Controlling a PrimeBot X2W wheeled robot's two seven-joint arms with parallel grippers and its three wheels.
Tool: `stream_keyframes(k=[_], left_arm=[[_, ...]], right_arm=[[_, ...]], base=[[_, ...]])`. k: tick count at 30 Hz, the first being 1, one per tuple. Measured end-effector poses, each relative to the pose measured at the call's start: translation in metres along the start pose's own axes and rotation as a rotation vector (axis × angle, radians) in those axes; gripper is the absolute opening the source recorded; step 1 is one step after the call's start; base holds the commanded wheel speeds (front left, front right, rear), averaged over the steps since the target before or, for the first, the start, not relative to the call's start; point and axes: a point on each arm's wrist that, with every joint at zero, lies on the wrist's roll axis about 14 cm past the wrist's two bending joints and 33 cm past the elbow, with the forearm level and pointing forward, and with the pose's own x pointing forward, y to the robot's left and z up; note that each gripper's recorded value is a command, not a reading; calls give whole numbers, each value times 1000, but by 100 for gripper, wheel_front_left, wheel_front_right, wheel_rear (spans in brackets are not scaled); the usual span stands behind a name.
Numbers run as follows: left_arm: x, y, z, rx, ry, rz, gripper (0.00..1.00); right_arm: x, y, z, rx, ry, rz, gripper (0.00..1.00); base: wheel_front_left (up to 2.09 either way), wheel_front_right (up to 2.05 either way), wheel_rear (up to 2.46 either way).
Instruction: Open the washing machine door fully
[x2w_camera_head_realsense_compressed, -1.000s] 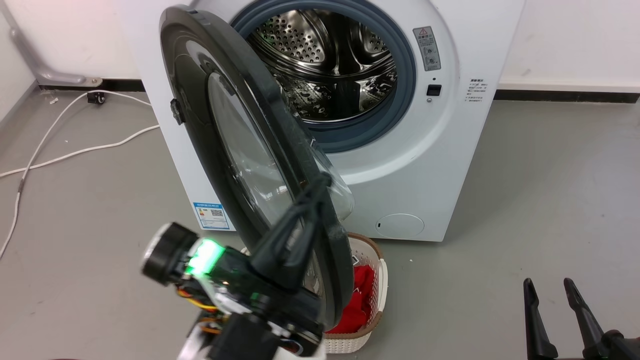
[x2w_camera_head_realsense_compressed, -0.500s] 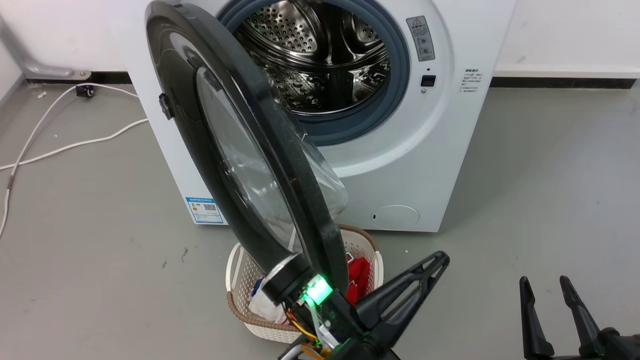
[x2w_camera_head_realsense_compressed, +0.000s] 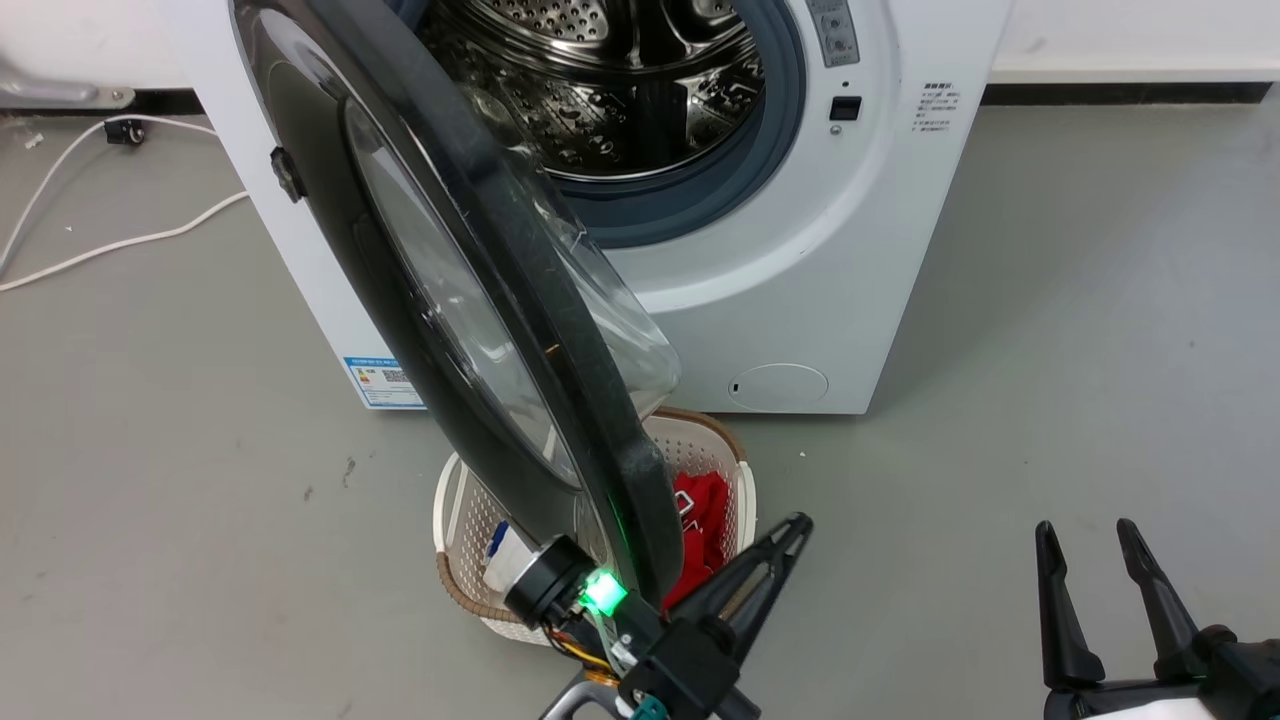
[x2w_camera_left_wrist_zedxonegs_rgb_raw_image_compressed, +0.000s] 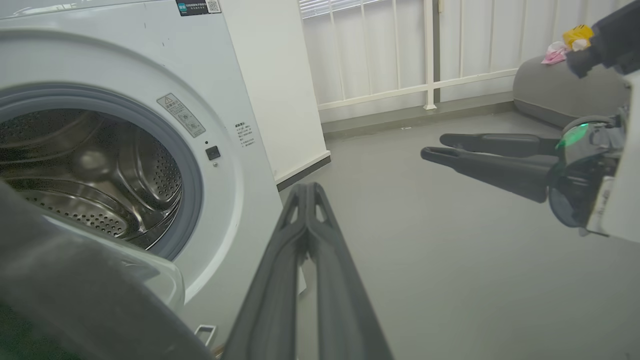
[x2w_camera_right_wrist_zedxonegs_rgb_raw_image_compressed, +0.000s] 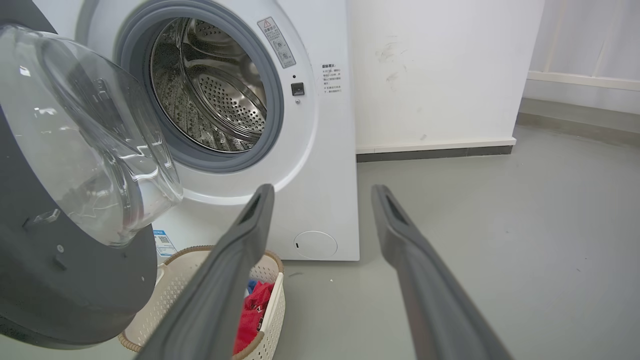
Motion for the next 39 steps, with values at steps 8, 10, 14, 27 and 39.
stream_keyframes(k=[8, 10, 14, 27, 39], left_arm=[[-8, 33, -15, -19, 45, 146, 0], [-14, 41, -18, -18, 57, 183, 0], [-26, 49, -19, -20, 67, 232, 0], [-73, 83, -28, -17, 118, 441, 0], [-138, 118, -35, 25, 194, 662, 0]], right_arm=[[5, 1, -5, 2, 15, 3, 100], [5, 3, -6, 4, 17, 10, 100], [7, 8, -7, 11, 18, 27, 100], [10, 22, -10, 18, 28, 71, 100], [12, 31, -13, 24, 37, 103, 100]], base=[[0, 0, 0], [0, 0, 0], [0, 0, 0], [0, 0, 0], [0, 0, 0]])
